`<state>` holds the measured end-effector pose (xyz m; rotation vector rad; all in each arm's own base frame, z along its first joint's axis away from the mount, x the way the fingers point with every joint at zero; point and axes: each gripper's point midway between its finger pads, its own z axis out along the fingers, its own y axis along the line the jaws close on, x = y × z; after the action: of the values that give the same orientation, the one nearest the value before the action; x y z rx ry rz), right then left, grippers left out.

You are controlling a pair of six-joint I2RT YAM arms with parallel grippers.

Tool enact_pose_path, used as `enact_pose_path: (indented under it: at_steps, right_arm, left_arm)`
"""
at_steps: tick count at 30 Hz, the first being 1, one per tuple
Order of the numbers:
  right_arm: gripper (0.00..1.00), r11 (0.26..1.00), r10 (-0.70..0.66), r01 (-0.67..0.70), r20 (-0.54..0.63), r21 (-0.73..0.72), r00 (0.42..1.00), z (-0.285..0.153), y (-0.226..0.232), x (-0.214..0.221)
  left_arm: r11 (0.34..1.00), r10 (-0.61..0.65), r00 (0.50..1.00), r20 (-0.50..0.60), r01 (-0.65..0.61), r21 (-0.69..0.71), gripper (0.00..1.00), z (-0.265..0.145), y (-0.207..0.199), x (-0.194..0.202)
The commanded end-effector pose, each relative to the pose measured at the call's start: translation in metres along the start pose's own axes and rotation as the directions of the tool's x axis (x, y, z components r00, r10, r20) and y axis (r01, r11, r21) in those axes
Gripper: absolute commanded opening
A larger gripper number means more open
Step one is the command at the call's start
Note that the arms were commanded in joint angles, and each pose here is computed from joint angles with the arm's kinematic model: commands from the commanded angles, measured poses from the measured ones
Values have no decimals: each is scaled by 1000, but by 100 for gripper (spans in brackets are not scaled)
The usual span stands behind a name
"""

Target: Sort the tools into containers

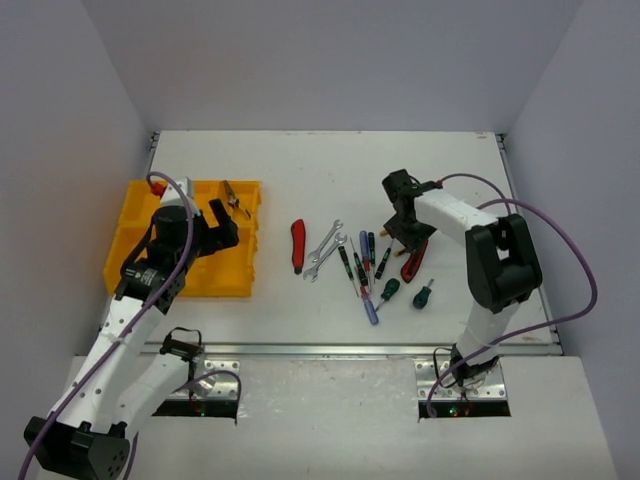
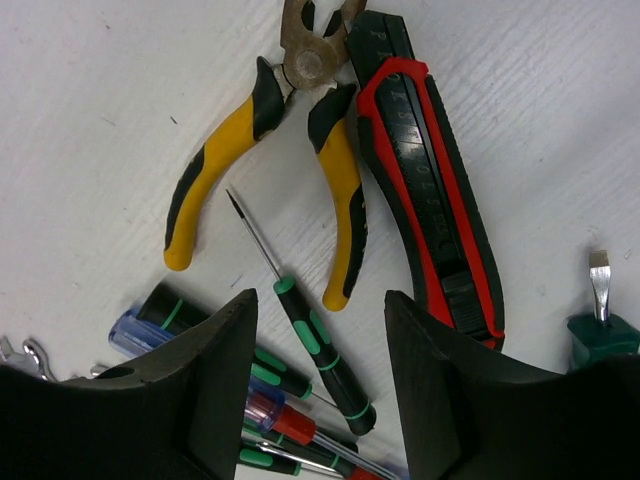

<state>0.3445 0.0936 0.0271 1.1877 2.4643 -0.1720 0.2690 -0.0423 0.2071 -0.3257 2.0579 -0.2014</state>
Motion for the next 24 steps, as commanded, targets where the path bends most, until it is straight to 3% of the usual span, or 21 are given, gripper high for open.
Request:
enact_pose_path:
  at_steps: [1, 11, 17, 24]
  right_arm:
    - [52, 998, 39, -39, -16, 42, 999, 16, -6, 7]
    - [46, 994, 71, -67, -48, 83, 996, 41, -19, 18]
    - [24, 990, 96, -90, -53, 112, 994, 46, -30, 19]
    - [0, 997, 76, -76, -3, -21, 997, 15, -4, -8]
  left_arm:
    - [999, 2, 998, 57, -4, 44, 100, -3, -11, -14]
    - [999, 8, 999, 36, -10, 44, 100, 1, -12, -10]
    - [999, 10, 1000, 30, -11, 45, 100, 3, -12, -8]
    - [998, 10, 1000, 21, -12, 54, 100, 3, -14, -7]
